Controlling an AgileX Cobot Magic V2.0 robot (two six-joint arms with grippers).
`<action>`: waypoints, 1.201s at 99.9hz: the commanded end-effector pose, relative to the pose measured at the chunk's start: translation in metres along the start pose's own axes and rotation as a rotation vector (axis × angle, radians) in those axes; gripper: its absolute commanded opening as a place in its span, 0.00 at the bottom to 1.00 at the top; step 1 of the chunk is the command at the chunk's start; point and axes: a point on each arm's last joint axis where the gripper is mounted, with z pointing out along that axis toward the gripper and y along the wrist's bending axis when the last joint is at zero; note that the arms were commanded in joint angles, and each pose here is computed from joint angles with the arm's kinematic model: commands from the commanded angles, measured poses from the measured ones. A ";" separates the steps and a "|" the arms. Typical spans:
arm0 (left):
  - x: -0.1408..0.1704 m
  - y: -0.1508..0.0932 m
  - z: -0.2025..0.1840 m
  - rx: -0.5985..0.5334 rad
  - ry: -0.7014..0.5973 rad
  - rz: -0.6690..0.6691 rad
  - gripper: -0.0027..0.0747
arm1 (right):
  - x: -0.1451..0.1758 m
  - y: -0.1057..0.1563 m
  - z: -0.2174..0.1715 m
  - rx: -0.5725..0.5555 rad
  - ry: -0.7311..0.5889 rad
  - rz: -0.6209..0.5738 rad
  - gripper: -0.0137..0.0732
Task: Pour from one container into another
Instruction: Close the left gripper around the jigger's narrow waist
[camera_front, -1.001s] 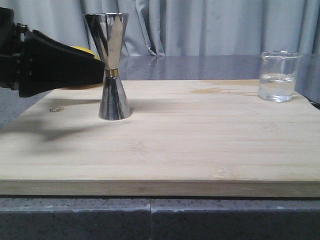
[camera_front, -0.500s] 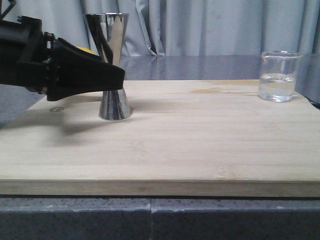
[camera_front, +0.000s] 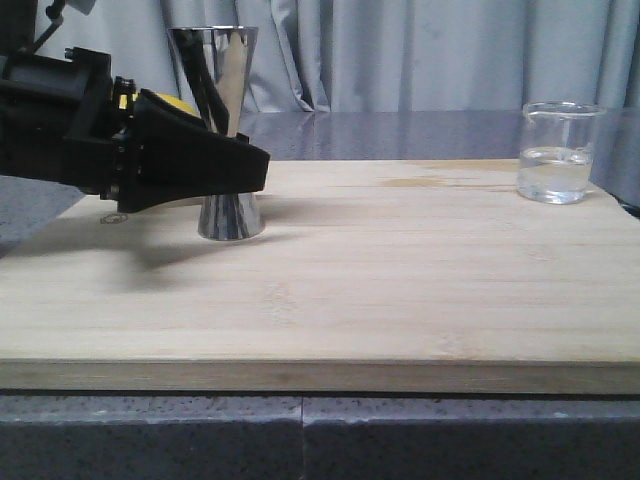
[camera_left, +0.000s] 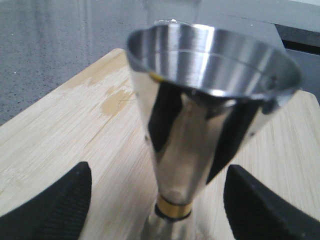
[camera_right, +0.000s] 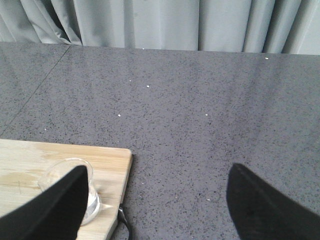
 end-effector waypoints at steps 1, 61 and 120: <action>-0.026 -0.005 -0.002 0.040 -0.151 0.027 0.66 | -0.018 -0.001 -0.002 0.014 -0.112 -0.015 0.73; -0.026 -0.005 -0.002 0.040 -0.151 0.027 0.32 | -0.018 -0.001 -0.002 0.014 -0.112 -0.015 0.73; -0.026 -0.005 -0.002 0.040 -0.151 0.027 0.01 | -0.019 -0.002 -0.002 0.015 -0.126 -0.015 0.73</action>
